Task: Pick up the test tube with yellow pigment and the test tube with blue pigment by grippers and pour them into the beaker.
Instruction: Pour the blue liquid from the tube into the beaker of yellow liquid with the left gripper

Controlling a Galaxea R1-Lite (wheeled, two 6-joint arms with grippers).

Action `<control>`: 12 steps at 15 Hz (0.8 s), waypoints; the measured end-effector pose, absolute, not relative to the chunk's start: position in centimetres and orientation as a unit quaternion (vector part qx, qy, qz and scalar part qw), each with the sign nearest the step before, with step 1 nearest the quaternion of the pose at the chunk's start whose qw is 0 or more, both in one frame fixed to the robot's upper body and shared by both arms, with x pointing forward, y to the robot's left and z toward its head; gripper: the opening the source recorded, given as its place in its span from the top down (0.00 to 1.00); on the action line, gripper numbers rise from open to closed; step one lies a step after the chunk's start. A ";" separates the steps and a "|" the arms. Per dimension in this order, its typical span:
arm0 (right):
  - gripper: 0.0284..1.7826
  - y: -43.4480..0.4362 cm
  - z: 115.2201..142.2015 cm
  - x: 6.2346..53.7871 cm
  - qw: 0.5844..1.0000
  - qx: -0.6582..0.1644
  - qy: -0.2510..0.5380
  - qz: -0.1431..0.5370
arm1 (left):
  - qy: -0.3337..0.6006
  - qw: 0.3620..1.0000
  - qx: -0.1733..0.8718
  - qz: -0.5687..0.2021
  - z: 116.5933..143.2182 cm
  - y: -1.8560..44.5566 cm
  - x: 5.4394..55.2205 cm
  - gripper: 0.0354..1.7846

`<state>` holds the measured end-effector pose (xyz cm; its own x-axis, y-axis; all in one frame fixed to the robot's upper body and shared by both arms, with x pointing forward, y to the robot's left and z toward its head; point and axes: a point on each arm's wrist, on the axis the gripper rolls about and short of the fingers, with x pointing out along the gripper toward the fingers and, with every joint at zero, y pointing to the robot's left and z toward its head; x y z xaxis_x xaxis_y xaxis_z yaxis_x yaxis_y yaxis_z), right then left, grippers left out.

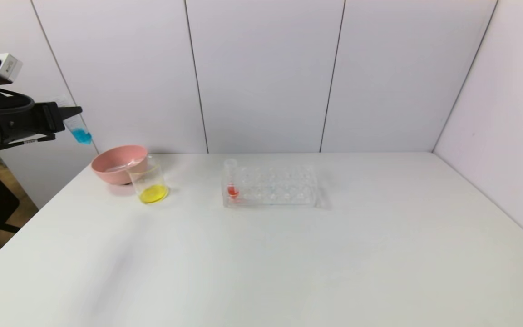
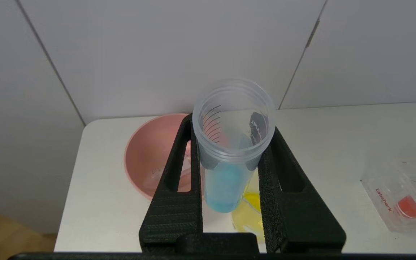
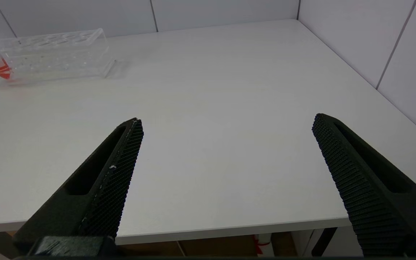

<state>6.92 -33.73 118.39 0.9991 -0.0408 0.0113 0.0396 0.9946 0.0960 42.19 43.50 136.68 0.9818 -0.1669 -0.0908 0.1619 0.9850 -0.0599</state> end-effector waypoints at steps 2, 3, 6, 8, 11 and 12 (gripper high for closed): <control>0.04 -33.7 118.4 6.9 0.999 0.048 -0.007 -0.020 | 0.049 0.993 -0.012 -0.111 136.5 43.7 43.1 0.76; 0.04 -33.7 118.4 6.9 0.999 0.048 -0.007 -0.021 | 0.057 0.991 -0.009 -0.122 136.1 43.9 43.6 0.76; 0.04 -33.7 118.4 6.9 0.999 0.048 -0.007 -0.020 | 0.076 0.981 0.009 -0.176 135.5 44.3 44.8 0.76; 0.04 -33.7 118.4 6.9 0.999 0.048 -0.007 -0.020 | 0.091 0.976 0.043 -0.196 135.8 45.0 45.5 0.76; 0.04 -33.7 118.4 6.9 0.999 0.048 -0.007 -0.020 | 0.120 0.961 0.114 -0.223 137.2 45.4 46.3 0.76; 0.04 -33.7 118.4 6.9 0.999 0.048 -0.007 -0.020 | 0.125 0.954 0.142 -0.232 137.9 45.6 46.5 0.76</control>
<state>6.92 -33.73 118.39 0.9991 -0.0408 0.0117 0.0395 0.9946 0.0960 46.54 45.56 137.89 0.8604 -0.4079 -0.3054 0.4792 0.8515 0.2129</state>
